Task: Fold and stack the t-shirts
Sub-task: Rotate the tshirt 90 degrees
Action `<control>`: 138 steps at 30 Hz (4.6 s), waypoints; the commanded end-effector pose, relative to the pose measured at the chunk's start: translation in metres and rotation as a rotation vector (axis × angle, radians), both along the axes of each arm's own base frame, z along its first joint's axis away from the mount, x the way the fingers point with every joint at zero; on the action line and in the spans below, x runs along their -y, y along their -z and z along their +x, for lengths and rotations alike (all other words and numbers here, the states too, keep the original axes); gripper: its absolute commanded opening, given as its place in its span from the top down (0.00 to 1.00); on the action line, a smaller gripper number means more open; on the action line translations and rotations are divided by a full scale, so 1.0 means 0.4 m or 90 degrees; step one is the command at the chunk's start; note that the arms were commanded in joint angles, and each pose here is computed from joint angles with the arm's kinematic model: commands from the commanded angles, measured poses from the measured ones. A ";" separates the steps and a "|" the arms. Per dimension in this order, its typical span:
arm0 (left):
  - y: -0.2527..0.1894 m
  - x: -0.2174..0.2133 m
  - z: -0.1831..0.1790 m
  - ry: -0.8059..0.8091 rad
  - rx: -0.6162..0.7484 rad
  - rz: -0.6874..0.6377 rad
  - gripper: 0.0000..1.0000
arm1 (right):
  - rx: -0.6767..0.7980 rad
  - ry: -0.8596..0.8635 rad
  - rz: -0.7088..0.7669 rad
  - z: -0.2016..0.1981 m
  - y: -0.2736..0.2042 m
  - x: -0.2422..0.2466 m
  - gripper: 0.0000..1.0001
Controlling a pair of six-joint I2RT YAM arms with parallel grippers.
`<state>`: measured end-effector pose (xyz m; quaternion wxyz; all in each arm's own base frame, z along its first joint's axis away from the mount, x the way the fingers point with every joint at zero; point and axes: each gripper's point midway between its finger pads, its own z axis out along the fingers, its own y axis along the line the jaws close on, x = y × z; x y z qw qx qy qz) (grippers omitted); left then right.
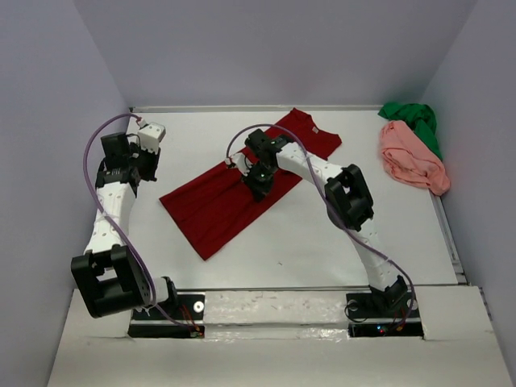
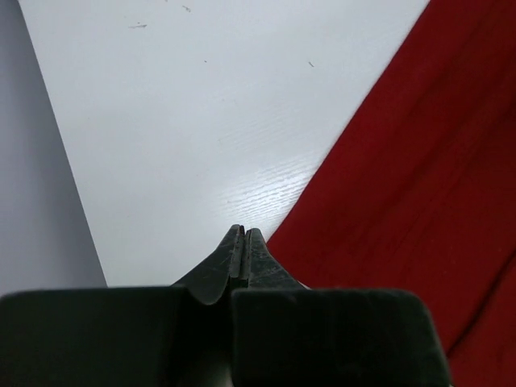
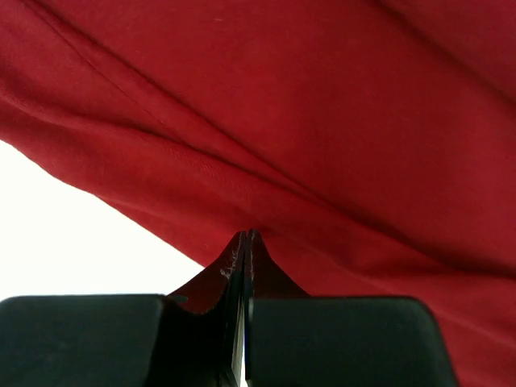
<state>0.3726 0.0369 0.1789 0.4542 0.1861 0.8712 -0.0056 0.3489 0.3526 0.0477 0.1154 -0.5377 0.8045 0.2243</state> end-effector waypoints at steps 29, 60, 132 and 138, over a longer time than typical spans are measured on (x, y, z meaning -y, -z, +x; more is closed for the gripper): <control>-0.037 -0.005 -0.021 -0.002 0.034 -0.008 1.00 | -0.080 -0.057 -0.159 -0.309 0.145 0.186 1.00; -0.042 0.063 -0.035 0.071 0.026 -0.052 1.00 | 0.001 0.030 -0.242 -0.304 -0.048 0.418 1.00; 0.105 0.077 -0.036 0.080 -0.098 -0.025 1.00 | 0.458 0.176 0.071 0.719 -0.074 0.233 1.00; 0.089 0.080 -0.036 0.083 -0.089 -0.023 1.00 | 0.570 0.220 0.019 0.751 -0.188 0.263 1.00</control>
